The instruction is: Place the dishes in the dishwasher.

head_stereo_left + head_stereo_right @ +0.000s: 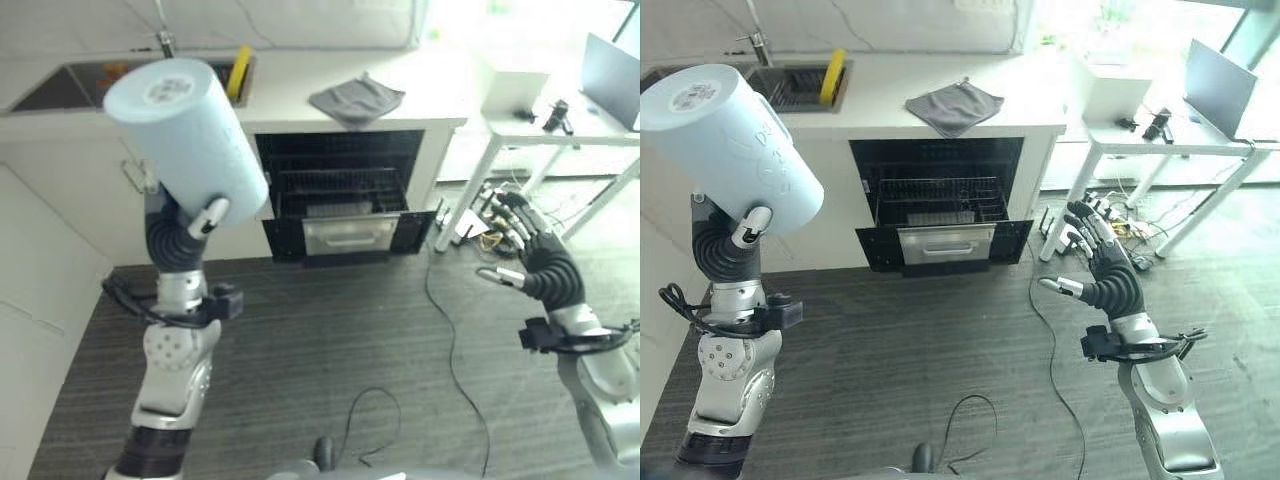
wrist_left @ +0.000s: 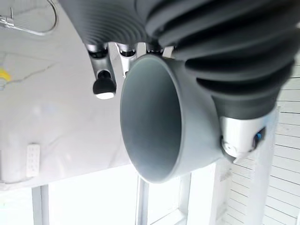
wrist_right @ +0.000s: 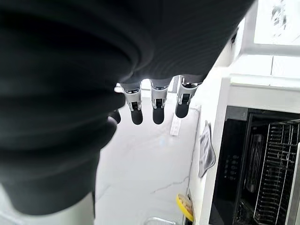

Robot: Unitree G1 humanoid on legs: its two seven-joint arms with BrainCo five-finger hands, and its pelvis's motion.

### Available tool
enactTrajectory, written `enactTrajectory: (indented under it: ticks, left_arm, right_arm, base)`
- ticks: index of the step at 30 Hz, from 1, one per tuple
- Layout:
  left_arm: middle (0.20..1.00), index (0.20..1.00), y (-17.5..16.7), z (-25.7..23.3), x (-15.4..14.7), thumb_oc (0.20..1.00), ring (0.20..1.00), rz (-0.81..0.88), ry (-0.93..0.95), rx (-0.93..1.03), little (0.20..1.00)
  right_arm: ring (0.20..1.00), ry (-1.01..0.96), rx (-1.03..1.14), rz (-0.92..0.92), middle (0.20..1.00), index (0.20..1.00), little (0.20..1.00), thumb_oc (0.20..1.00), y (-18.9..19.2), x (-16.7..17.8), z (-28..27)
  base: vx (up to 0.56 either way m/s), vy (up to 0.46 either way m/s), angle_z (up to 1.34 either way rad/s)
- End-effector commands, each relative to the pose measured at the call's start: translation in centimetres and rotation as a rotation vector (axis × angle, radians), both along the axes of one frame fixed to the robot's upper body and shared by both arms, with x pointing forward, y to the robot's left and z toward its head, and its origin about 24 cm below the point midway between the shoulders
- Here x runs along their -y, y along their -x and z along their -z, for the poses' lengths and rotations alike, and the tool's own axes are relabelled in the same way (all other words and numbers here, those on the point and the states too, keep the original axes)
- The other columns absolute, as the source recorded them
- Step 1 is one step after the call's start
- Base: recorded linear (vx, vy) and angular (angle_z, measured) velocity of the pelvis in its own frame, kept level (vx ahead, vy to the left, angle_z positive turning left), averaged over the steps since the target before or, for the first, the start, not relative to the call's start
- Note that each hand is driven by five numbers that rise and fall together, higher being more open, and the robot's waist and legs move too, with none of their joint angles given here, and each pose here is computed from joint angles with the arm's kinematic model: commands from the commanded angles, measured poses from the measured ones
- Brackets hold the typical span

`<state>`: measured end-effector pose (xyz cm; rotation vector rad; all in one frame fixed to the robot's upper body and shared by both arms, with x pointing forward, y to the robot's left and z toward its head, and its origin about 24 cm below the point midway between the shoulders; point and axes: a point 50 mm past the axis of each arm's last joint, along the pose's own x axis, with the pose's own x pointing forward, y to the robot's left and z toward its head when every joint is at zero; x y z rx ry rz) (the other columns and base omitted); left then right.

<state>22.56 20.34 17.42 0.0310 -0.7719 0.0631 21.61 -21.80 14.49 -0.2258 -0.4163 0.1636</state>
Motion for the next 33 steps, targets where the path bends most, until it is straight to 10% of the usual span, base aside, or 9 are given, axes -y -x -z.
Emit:
enactTrajectory:
  ticks: [1,33]
  left_arm:
    - [0.2,0.2,1.5,-0.2,-1.5,0.2,0.2,-0.088,-0.117,0.011,0.2]
    - [0.2,0.2,3.1,0.6,-3.0,0.2,0.2,-0.093,-0.002,-0.013,0.2]
  right_arm:
    - [1.0,-0.02,0.078,-0.023,1.0,1.0,1.0,1.0,-0.1,-0.7,-0.6]
    - [1.0,0.077,0.024,-0.013,1.0,1.0,1.0,1.0,0.0,0.7,-0.6]
  base:
    - [0.12,0.089,-0.32]
    - [0.22,-0.17,0.13]
